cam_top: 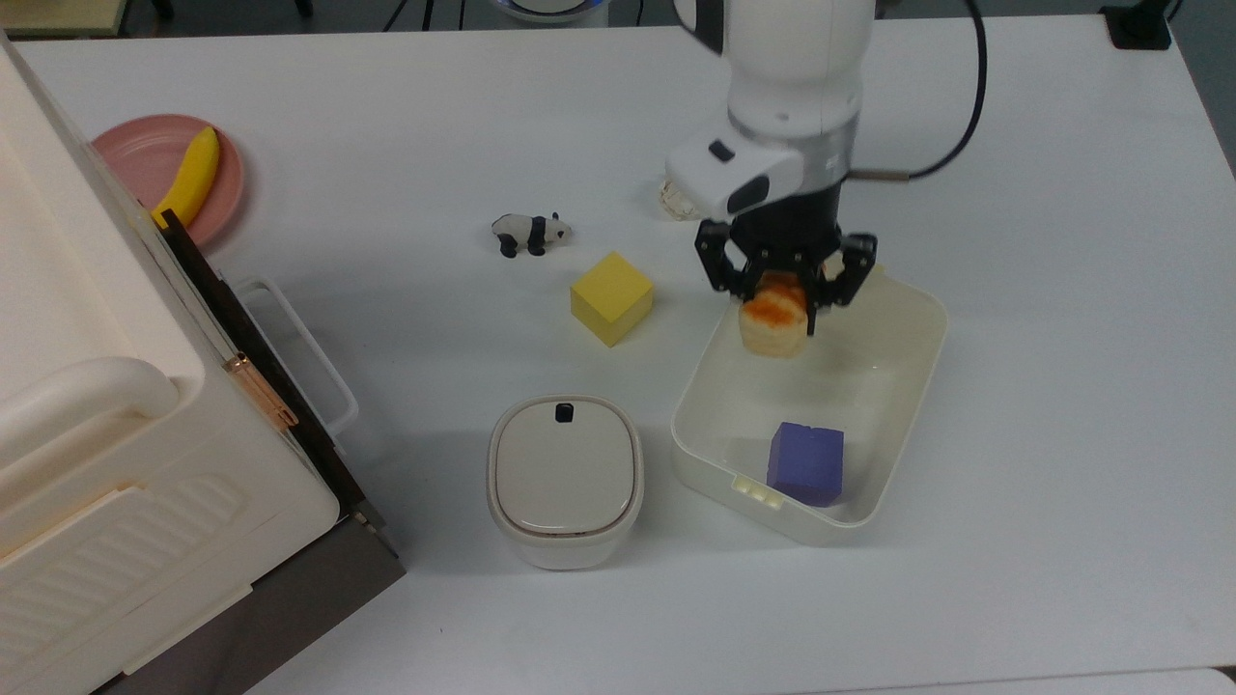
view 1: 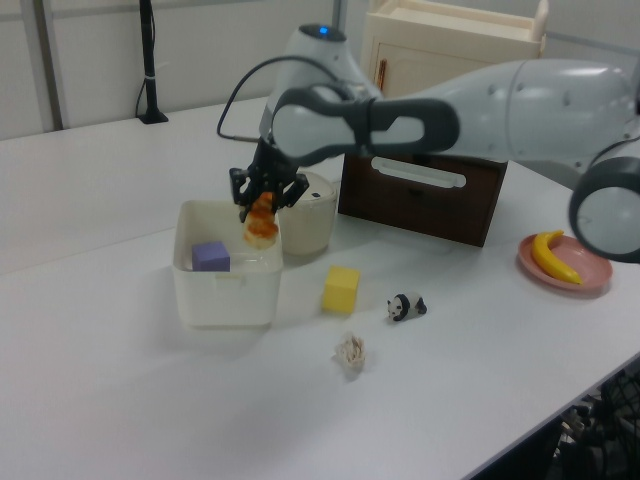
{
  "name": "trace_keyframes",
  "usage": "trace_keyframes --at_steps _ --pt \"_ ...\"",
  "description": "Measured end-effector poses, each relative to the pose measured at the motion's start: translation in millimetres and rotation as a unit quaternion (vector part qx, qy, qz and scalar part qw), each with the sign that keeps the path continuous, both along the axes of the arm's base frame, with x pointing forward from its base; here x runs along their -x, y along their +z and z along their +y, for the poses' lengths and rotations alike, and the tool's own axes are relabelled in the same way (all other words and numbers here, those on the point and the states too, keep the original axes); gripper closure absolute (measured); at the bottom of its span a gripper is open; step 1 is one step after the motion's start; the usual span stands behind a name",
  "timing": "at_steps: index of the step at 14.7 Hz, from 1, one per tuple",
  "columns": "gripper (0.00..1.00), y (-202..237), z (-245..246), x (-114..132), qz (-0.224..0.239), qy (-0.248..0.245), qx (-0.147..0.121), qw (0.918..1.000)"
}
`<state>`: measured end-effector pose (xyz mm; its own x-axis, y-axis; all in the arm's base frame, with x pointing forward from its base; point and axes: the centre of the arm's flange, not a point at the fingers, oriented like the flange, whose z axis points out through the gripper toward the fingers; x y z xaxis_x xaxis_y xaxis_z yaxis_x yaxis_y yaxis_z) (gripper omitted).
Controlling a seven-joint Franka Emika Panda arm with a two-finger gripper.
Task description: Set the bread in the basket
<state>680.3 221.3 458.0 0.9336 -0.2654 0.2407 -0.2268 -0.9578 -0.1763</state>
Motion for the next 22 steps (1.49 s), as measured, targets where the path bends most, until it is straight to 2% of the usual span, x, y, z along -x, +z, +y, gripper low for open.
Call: trace_keyframes --at_steps 2,4,5,9,12,14,18,20,22 --pt "0.3 -14 1 -11 -0.009 -0.018 -0.003 0.9998" --pt "0.08 -15 1 -15 -0.015 -0.019 0.004 0.9997" --pt "0.0 -12 1 -16 -0.019 -0.018 0.007 0.9996" --pt "0.0 19 -8 -11 -0.025 -0.02 0.011 0.9994" --pt "0.0 52 -44 15 0.05 0.012 0.045 0.9977" --pt "0.0 81 -81 40 0.108 0.05 0.064 0.9909" --pt "0.0 139 -157 79 0.127 0.065 0.063 0.9878" --pt "0.0 149 -184 96 0.135 0.073 0.061 0.9862" --pt "0.0 149 -201 102 0.14 0.079 0.061 0.9851"
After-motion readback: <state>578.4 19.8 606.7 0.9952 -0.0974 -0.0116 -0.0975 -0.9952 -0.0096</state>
